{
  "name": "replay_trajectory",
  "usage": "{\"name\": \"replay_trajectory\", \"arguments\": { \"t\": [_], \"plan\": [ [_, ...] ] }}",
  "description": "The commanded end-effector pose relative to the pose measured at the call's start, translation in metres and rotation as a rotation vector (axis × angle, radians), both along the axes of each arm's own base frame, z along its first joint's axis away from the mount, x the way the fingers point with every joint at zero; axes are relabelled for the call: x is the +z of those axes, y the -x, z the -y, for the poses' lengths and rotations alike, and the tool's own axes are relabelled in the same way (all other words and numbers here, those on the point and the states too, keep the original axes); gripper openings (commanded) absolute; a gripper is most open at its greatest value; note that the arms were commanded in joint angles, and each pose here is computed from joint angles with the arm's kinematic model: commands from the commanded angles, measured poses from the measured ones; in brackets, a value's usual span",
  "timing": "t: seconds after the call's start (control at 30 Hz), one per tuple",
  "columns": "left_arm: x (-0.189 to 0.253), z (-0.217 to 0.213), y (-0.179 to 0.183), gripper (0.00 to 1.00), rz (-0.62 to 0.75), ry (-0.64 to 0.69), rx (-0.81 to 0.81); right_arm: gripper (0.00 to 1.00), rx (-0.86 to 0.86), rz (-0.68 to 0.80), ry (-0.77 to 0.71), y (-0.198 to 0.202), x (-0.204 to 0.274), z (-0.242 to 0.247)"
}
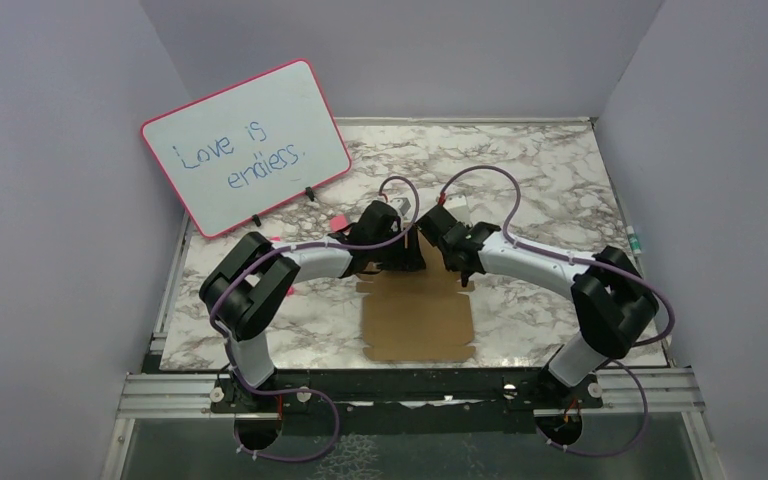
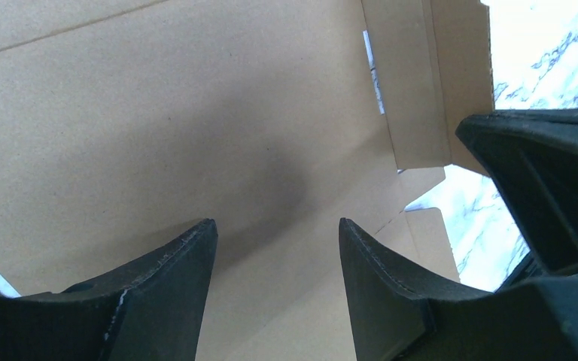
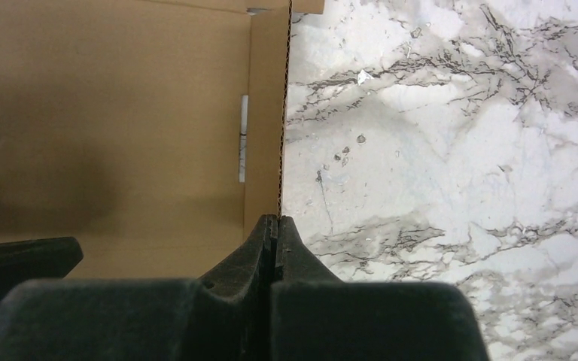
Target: Fold the paper box
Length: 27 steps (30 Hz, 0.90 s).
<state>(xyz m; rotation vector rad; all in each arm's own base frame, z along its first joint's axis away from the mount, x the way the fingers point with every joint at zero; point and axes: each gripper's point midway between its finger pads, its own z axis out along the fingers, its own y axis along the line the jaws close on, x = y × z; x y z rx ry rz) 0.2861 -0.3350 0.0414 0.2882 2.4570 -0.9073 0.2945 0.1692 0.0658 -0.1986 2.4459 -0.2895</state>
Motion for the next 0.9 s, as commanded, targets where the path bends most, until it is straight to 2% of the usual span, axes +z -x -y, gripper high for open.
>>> {"name": "replay_trajectory", "arguments": {
  "t": [0.0, 0.2, 0.47, 0.7, 0.87],
  "plan": [
    [-0.026, -0.005, 0.017, 0.63, -0.086, -0.022, -0.005, 0.03, -0.029, 0.035, 0.081, -0.001, 0.006, -0.002],
    [-0.025, -0.005, 0.018, 0.63, -0.086, -0.004, 0.008, 0.08, -0.012, 0.042, 0.1, 0.001, 0.001, -0.014],
    [-0.011, -0.003, 0.016, 0.63, -0.068, 0.017, 0.011, 0.19, 0.053, 0.072, -0.045, 0.001, 0.008, -0.036],
    [0.025, -0.005, 0.002, 0.63, 0.019, 0.009, 0.022, 0.28, 0.046, 0.151, -0.074, -0.001, 0.034, -0.028],
    [0.059, -0.016, -0.001, 0.64, 0.082, -0.018, 0.041, 0.32, 0.084, 0.201, -0.155, 0.004, 0.052, -0.03]
  ]
}}
